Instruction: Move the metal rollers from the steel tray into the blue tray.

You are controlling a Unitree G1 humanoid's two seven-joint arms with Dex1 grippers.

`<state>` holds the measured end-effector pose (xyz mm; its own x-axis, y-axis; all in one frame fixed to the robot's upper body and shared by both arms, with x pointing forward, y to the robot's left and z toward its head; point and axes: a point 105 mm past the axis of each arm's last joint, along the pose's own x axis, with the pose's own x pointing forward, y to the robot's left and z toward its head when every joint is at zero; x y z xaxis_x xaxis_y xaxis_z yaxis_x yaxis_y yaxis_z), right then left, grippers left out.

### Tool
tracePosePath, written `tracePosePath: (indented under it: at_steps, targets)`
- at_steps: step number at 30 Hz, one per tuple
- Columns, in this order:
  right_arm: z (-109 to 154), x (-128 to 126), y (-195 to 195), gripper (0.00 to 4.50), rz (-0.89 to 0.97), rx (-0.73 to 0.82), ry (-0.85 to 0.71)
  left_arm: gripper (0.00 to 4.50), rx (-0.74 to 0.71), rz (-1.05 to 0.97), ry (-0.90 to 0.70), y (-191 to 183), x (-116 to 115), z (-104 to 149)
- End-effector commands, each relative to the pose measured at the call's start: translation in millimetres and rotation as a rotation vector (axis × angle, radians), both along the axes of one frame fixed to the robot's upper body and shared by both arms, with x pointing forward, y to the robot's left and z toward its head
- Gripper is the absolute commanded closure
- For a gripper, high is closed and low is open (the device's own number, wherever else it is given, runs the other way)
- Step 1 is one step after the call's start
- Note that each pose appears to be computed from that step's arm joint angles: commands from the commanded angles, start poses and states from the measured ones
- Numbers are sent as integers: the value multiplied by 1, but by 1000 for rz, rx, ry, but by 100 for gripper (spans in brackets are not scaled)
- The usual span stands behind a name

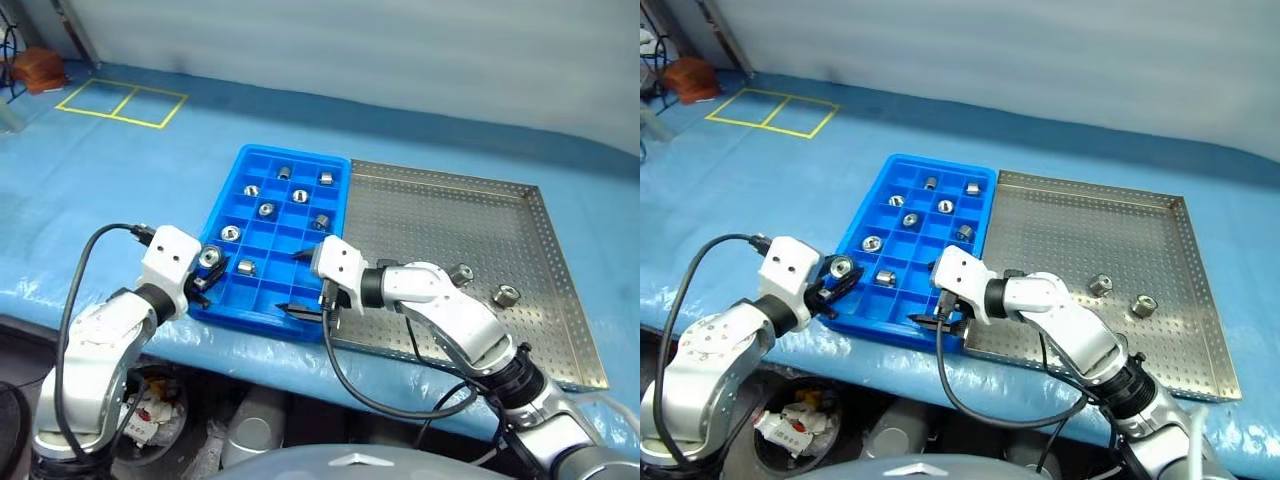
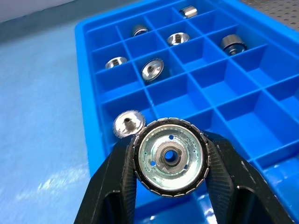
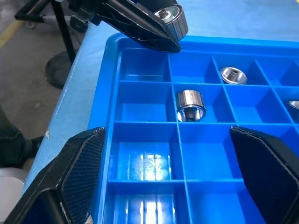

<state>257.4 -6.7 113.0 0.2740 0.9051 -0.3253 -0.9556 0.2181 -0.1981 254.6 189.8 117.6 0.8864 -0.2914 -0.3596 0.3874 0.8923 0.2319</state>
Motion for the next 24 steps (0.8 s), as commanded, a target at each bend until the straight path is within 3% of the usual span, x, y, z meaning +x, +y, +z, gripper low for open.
tracePosePath:
  at_steps: [1, 8, 16, 24]
  targets:
    - [11, -2, 7, 0, 41, 27, -47, 280, 16, 2, -31, 2, -7, 10]
    - [10, -5, 7, 0, 41, 37, -40, 280, 1, -21, -20, -3, -4, 8]
    - [9, -8, 3, 0, 3, 49, -28, 280, -28, -144, -68, -26, 10, 23]
    - [8, -9, -7, 0, -55, 45, -26, 280, -18, -229, 7, -38, 18, 8]
